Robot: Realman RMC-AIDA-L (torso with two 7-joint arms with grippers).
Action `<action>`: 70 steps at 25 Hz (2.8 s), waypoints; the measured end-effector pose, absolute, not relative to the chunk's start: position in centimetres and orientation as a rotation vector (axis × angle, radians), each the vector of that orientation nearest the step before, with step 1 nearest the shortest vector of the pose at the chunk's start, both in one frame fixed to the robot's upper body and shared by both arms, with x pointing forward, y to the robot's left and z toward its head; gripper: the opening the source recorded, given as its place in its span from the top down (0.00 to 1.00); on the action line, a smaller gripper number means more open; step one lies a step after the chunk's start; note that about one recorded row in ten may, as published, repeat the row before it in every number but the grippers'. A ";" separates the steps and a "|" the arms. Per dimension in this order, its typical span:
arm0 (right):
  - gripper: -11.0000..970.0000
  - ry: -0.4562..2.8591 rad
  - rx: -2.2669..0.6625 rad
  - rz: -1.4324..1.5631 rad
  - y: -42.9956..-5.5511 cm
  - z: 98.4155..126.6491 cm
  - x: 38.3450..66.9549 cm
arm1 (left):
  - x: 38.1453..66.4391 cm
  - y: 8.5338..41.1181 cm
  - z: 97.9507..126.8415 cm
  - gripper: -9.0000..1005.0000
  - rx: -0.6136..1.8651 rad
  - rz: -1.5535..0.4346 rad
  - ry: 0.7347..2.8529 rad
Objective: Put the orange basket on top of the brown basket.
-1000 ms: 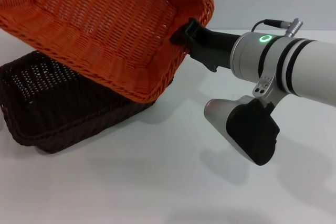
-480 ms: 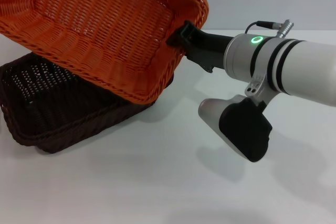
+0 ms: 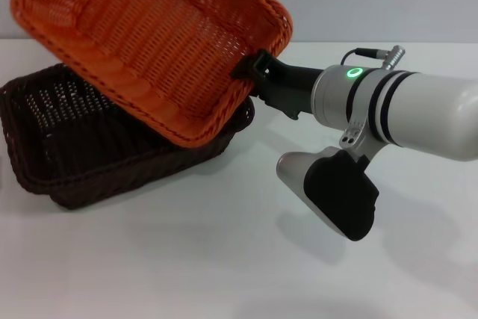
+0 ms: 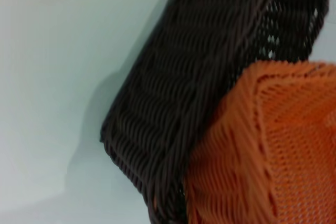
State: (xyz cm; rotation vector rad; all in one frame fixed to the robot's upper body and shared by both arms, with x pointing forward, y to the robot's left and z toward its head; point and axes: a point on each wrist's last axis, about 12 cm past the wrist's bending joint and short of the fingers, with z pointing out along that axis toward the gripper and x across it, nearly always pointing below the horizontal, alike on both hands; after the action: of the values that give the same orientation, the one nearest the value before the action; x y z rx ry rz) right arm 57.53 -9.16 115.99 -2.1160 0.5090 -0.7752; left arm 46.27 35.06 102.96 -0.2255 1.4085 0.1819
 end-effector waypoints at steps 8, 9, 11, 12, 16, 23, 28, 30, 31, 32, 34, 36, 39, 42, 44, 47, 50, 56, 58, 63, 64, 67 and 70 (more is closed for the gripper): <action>0.51 0.522 -2.083 -0.758 -9.3 116.3 56.4 | 46.6 34.9 103.0 0.37 -0.224 0.174 1.410; 0.47 0.522 -2.078 -0.754 -9.3 116.4 56.2 | 46.6 34.9 103.0 0.37 -0.224 0.173 1.412; 0.42 0.519 -2.065 -0.742 -9.2 116.5 55.5 | 46.8 34.9 103.0 0.37 -0.222 0.171 1.414; 0.41 0.515 -2.055 -0.735 -9.1 116.8 55.0 | 46.9 34.9 103.1 0.37 -0.220 0.170 1.414; 0.40 0.502 -2.048 -0.700 -8.8 117.1 53.2 | 47.3 34.7 103.1 0.37 -0.206 0.166 1.417; 0.38 0.488 -2.019 -0.638 -8.1 117.0 50.2 | 47.6 34.3 103.1 0.36 -0.183 0.160 1.428; 0.38 0.488 -1.941 -0.428 -5.5 116.2 47.1 | 47.4 34.5 103.0 0.36 -0.185 0.166 1.429; 0.38 0.518 -1.840 -0.335 -4.1 116.2 46.3 | 47.2 34.6 103.0 0.36 -0.187 0.170 1.426; 0.38 0.550 -1.765 -0.298 -3.5 116.4 46.3 | 47.2 34.6 103.0 0.36 -0.188 0.171 1.424; 0.38 0.653 -1.559 -0.252 -2.6 117.4 47.2 | 47.0 34.8 103.1 0.36 -0.194 0.180 1.412; 0.38 0.726 -1.447 -0.234 -2.6 117.9 48.1 | 46.8 35.0 103.2 0.36 -0.199 0.186 1.398; 0.38 0.906 -1.162 -0.225 -3.9 119.6 50.7 | 46.5 35.1 103.4 0.36 -0.205 0.191 1.382; 0.38 1.155 -0.694 -0.233 -9.1 121.4 54.5 | 45.8 35.8 103.6 0.36 -0.227 0.213 1.350; 0.38 1.385 -0.145 -0.186 -18.7 119.4 56.1 | 45.1 36.6 103.8 0.36 -0.248 0.240 1.330; 0.38 1.436 0.011 -0.149 -22.2 117.0 55.9 | 45.1 36.6 103.8 0.36 -0.248 0.240 1.330; 0.38 1.454 0.132 -0.135 -25.5 113.3 54.5 | 45.0 36.8 103.7 0.36 -0.256 0.238 1.332; 0.38 1.426 0.188 -0.133 -27.0 111.2 53.2 | 44.8 37.2 103.2 0.36 -0.288 0.209 1.352; 0.38 1.254 0.285 -0.114 -29.2 107.6 49.2 | 45.0 37.2 102.7 0.36 -0.270 0.203 1.382; 0.37 1.242 0.285 -0.117 -29.4 107.3 48.8 | 44.9 37.3 102.6 0.36 -0.274 0.197 1.386; 0.36 1.263 0.265 -0.126 -29.4 106.6 48.5 | 44.5 37.5 102.4 0.35 -0.273 0.202 1.393; 0.36 1.267 0.258 -0.125 -29.3 106.5 48.5 | 44.4 37.6 102.3 0.35 -0.275 0.206 1.395; 0.35 1.270 0.256 -0.125 -29.3 106.4 48.4 | 44.3 37.7 102.1 0.35 -0.273 0.213 1.408; 0.34 1.272 0.254 -0.122 -29.2 106.3 48.4 | 44.3 37.8 101.9 0.35 -0.268 0.220 1.419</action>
State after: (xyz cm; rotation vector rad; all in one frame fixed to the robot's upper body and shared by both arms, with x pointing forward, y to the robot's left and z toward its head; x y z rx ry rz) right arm 48.41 -29.23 106.32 0.2537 1.2718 -0.1216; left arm 44.31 37.79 101.90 -0.2680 1.4189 0.2196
